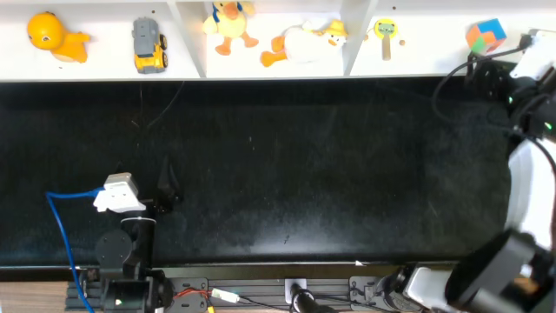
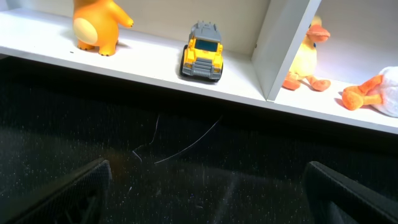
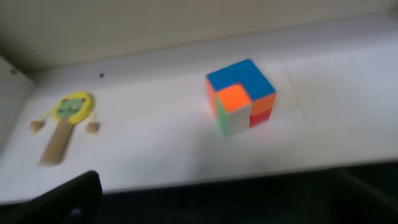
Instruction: Store Toys
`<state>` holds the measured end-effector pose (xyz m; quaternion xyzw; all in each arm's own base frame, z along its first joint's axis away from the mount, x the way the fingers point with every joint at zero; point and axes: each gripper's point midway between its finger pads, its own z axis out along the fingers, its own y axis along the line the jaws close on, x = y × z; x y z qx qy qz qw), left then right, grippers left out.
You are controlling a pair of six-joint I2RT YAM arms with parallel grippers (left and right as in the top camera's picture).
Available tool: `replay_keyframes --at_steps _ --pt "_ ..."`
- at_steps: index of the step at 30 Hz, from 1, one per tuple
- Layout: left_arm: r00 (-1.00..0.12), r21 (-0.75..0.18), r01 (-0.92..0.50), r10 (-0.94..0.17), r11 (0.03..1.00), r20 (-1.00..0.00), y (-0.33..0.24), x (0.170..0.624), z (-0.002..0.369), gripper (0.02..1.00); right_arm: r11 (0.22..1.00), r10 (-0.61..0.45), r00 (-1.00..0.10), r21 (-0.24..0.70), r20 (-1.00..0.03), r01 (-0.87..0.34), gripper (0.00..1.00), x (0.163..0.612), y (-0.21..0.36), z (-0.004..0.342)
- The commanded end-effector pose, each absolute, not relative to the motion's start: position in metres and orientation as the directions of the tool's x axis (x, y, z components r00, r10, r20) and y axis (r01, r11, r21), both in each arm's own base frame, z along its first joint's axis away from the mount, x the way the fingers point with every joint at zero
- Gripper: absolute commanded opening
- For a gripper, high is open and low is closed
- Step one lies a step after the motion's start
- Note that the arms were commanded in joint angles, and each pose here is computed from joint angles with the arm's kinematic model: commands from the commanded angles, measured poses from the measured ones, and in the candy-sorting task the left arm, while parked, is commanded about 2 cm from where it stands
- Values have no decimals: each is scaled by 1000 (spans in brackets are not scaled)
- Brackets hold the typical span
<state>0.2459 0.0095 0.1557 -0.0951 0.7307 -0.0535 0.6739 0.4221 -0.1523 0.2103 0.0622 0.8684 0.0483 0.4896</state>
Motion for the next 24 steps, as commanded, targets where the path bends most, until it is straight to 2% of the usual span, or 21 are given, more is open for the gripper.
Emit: replay_keyframes --at_steps 1,5,14,19,24 --pt "-68 -232 -49 -235 972 -970 6 246 156 998 990 138 -559 138 -818 43 998 403 -121 224" --pt "-68 -232 -49 -235 972 -970 6 246 156 998 994 55 -584 100 -810 -44 996 389 -81 236" --pt "-68 -232 -49 -235 972 -970 6 246 156 998 981 -88 -559 25 -824 -191 993 349 -2 274" --pt "-68 -232 -49 -235 972 -970 6 246 156 998 968 -113 -573 39 -811 -247 996 320 22 279" --pt "-68 -232 -49 -235 972 -970 6 246 156 996 970 -78 -644 92 -761 -226 996 302 25 266"
